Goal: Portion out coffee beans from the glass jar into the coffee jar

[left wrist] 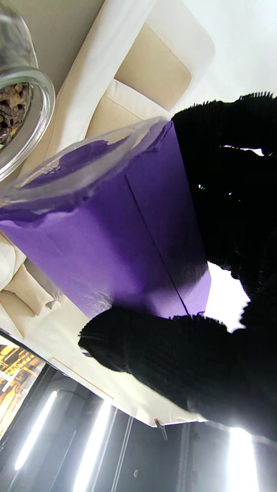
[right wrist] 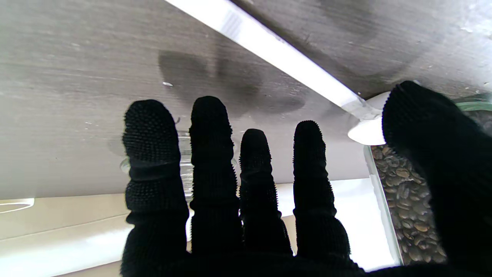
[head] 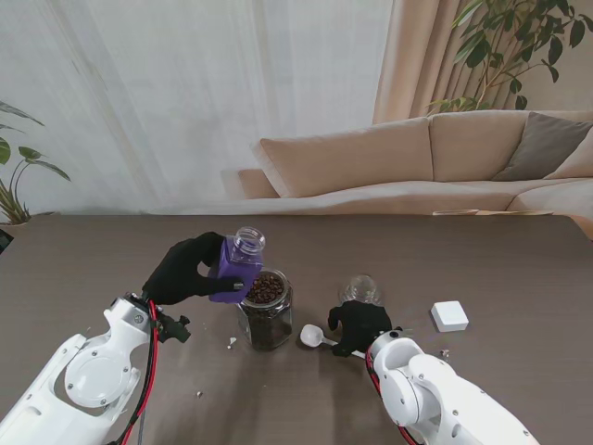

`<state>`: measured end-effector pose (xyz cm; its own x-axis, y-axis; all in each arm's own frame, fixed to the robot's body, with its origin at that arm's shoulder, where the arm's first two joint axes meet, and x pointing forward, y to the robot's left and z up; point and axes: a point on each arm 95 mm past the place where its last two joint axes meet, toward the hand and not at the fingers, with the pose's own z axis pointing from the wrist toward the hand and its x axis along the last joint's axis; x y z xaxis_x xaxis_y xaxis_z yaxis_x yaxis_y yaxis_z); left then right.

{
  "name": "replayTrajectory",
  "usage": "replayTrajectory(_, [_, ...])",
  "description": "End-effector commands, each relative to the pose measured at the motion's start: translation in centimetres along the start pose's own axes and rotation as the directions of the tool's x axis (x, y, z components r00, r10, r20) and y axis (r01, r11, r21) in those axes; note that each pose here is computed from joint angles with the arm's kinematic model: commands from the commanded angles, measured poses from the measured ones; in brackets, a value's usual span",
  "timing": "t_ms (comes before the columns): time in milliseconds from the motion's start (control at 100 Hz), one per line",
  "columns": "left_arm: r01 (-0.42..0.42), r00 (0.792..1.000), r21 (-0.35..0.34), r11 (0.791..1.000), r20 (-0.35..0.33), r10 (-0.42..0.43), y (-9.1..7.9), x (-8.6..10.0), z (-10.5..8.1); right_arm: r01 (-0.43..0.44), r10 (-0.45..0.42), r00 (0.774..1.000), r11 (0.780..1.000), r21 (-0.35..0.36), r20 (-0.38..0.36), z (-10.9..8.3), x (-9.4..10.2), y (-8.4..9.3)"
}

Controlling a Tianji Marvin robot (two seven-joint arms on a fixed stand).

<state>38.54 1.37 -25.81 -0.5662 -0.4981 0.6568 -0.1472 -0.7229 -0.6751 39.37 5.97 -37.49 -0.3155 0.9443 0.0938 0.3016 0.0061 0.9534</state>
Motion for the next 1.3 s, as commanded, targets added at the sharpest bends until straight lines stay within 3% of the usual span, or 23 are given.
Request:
replayTrajectory(0, [0.004, 1.000, -0.013, 1.000, -0.002, -0.004, 0.3, 0.3, 0.0, -0.005, 0.004, 1.000, 1.000, 0.011, 0.009, -0.1, 0.3, -0.2])
replayTrajectory(1290, [0.003, 1.000, -0.006, 1.000, 0.008, -0.003, 0.4, 0.5, -0.2, -0.022, 0.021, 0.999, 0.999, 0.046, 0.027, 1.2, 1.3, -2.3])
